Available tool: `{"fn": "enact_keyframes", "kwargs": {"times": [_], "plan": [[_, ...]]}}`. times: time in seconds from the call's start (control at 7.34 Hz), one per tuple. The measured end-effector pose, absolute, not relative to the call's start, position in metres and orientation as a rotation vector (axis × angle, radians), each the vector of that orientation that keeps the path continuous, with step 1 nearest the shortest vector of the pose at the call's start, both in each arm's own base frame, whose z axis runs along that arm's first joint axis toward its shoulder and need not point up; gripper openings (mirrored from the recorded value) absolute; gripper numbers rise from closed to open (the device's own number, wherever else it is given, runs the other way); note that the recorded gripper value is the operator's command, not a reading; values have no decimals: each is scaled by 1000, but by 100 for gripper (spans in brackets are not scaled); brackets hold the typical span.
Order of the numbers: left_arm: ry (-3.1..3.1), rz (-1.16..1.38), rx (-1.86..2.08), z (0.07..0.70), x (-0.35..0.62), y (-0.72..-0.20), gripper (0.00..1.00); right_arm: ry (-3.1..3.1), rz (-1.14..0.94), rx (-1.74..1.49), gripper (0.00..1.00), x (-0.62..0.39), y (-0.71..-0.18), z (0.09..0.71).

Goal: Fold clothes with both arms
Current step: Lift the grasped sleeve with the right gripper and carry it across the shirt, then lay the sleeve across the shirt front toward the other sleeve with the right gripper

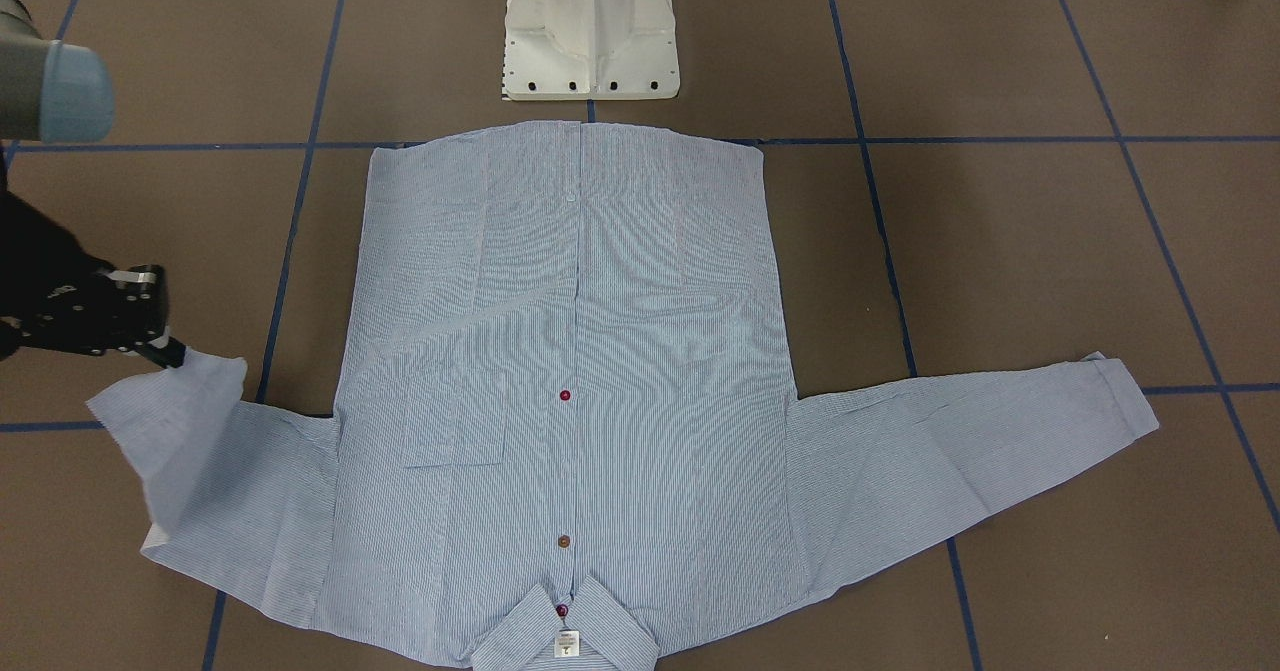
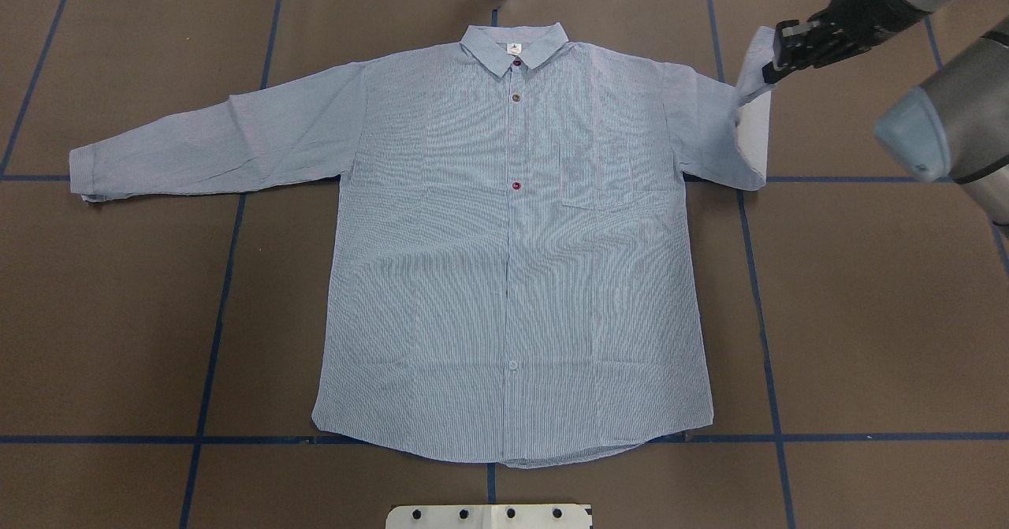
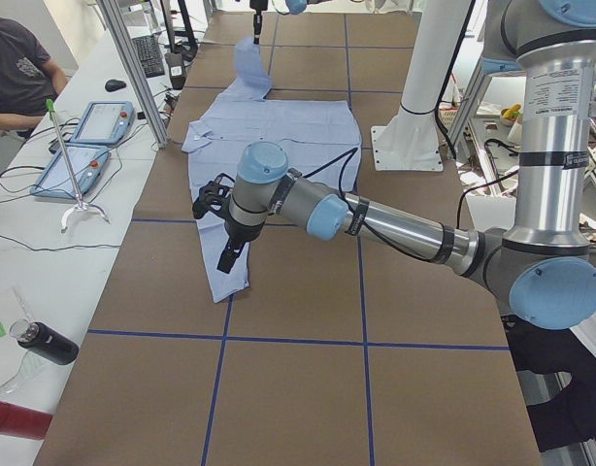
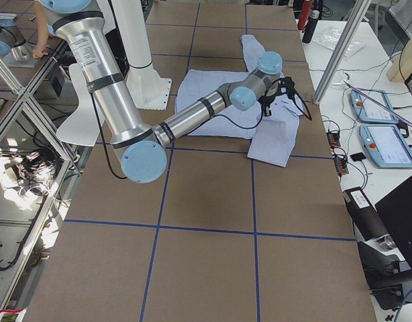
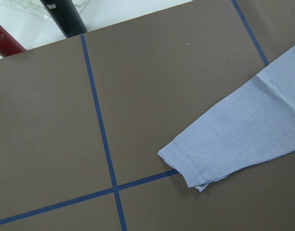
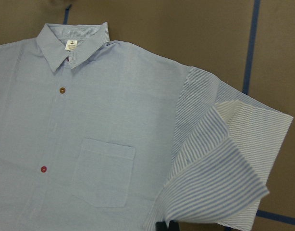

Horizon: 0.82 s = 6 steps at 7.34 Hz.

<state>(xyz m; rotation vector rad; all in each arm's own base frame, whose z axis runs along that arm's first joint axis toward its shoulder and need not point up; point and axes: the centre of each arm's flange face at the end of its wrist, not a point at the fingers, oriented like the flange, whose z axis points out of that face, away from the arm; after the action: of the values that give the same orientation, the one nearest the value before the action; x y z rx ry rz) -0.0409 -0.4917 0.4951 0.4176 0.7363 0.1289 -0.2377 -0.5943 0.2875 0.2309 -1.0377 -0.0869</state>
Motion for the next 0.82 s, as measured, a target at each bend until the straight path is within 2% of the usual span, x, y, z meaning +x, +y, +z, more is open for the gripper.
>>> {"fn": "enact_keyframes", "kwargs": {"times": [0.41,0.82], "plan": [[737,127,401,506,-41,-492,99,-988,-134,251,0,-375,-591,185],[737,126,394,511,-40,-491,99,-820,-162,238,0,-493,-589,128]]}}
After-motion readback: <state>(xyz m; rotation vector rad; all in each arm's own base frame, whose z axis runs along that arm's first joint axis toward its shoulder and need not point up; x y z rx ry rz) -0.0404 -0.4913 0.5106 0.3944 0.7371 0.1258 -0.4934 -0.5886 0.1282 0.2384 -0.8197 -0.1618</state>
